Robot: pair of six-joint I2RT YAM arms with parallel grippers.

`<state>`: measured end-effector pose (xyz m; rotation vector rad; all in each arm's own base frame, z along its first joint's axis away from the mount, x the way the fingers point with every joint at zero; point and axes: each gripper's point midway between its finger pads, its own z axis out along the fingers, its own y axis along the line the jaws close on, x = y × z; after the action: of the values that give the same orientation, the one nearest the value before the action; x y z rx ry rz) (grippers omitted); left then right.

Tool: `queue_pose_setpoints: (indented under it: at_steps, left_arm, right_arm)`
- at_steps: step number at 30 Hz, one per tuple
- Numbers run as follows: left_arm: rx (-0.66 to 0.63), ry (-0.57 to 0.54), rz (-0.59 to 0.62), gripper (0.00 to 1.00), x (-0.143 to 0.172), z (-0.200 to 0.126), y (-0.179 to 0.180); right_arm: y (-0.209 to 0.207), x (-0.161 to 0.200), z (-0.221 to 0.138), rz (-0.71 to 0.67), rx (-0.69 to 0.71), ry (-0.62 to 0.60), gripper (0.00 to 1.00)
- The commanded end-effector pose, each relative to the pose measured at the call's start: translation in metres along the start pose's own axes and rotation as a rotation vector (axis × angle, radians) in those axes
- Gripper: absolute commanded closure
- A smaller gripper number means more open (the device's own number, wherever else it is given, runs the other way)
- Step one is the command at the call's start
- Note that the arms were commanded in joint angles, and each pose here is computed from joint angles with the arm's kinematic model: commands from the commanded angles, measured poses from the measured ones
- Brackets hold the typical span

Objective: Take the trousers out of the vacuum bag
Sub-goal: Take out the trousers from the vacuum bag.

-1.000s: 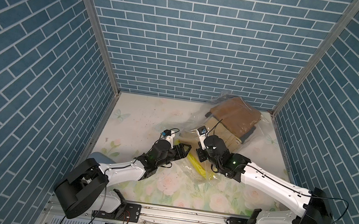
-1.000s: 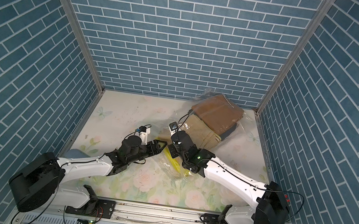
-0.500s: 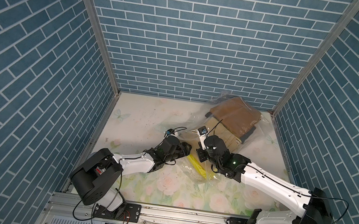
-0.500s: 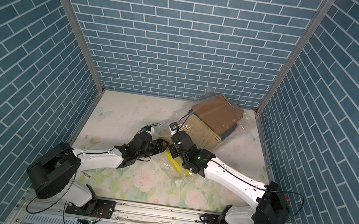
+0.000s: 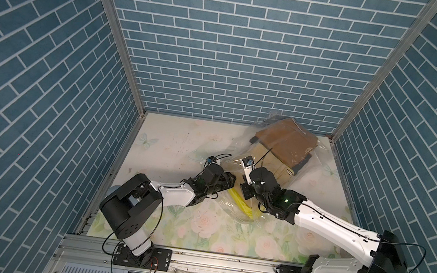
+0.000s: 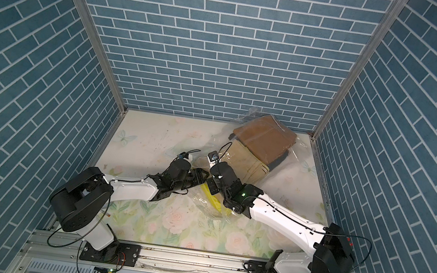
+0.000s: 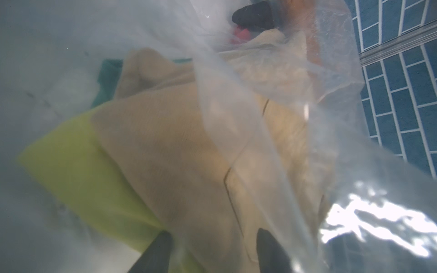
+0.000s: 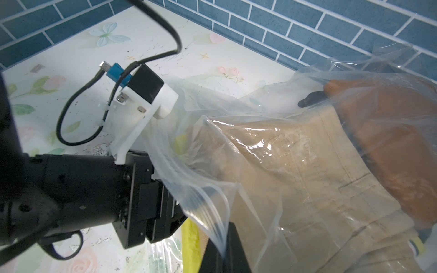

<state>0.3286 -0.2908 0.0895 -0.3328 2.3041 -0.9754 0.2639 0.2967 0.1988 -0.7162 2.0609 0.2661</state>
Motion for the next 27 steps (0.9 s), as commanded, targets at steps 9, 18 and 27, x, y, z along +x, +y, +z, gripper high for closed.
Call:
queue_pose_setpoints:
  at_steps: [9, 18, 27]
  left_arm:
    - [0.020, -0.008, -0.011, 0.18, -0.010, -0.014, -0.025]
    - [-0.003, -0.064, 0.000, 0.24, -0.020, -0.021, -0.025]
    - [-0.083, -0.009, 0.022, 0.25, -0.015, 0.000, -0.011]
  right_arm:
    - [-0.007, -0.013, -0.008, 0.048, 0.004, -0.082, 1.00]
    - [-0.006, -0.008, -0.009, 0.073, -0.038, -0.081, 1.00]
    - [-0.004, -0.001, -0.003, 0.117, -0.045, -0.064, 1.00]
